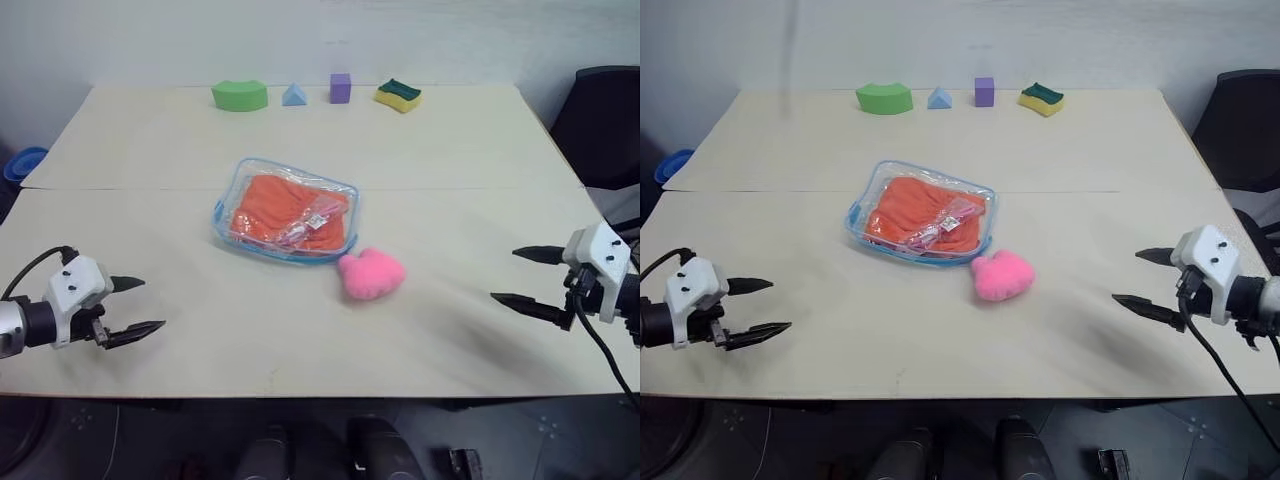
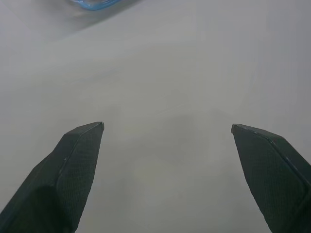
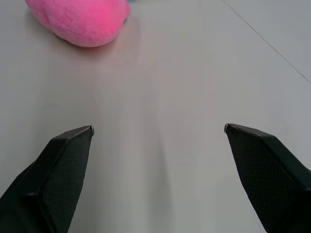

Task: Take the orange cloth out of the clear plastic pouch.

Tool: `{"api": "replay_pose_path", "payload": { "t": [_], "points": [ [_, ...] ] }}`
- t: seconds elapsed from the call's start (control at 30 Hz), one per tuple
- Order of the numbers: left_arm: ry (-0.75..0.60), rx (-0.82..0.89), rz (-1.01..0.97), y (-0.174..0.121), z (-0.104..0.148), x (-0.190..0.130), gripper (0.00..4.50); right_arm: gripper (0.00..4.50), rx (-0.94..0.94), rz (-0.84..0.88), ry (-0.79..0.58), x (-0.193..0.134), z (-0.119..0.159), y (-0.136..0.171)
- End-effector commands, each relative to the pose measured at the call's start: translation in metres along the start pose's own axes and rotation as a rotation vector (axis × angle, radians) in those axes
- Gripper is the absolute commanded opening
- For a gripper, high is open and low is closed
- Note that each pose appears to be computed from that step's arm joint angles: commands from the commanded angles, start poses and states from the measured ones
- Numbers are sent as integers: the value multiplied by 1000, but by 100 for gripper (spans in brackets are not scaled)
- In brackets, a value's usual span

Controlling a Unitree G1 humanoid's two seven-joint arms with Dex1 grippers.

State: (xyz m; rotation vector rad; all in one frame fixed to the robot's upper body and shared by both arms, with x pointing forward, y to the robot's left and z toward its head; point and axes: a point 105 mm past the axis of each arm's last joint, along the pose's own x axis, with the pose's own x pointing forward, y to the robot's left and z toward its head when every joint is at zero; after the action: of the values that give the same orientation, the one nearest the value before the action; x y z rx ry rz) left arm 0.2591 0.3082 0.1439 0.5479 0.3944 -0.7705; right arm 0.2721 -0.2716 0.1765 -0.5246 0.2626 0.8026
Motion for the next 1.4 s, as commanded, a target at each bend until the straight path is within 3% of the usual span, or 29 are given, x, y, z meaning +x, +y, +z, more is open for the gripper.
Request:
{"api": "replay_pose_path", "payload": {
  "t": [0.03, 0.67, 0.83, 1.03, 1.4],
  "points": [
    [6, 45, 8, 3, 3, -4, 447, 450, -25, -22, -38, -5, 11, -2],
    [-142, -58, 32, 3, 30, 11, 447, 450, 32, 24, -95, 11, 20, 9],
    [-269, -66, -35, -7, 71, 30, 447, 450, 47, 71, -133, 21, 31, 27],
    [-432, -132, -125, -23, 140, 73, 447, 450, -17, 77, -217, 31, 66, 47],
    [-288, -111, -53, -10, 195, 178, 447, 450, -118, 100, -307, 40, 111, 77]
  ]
}}
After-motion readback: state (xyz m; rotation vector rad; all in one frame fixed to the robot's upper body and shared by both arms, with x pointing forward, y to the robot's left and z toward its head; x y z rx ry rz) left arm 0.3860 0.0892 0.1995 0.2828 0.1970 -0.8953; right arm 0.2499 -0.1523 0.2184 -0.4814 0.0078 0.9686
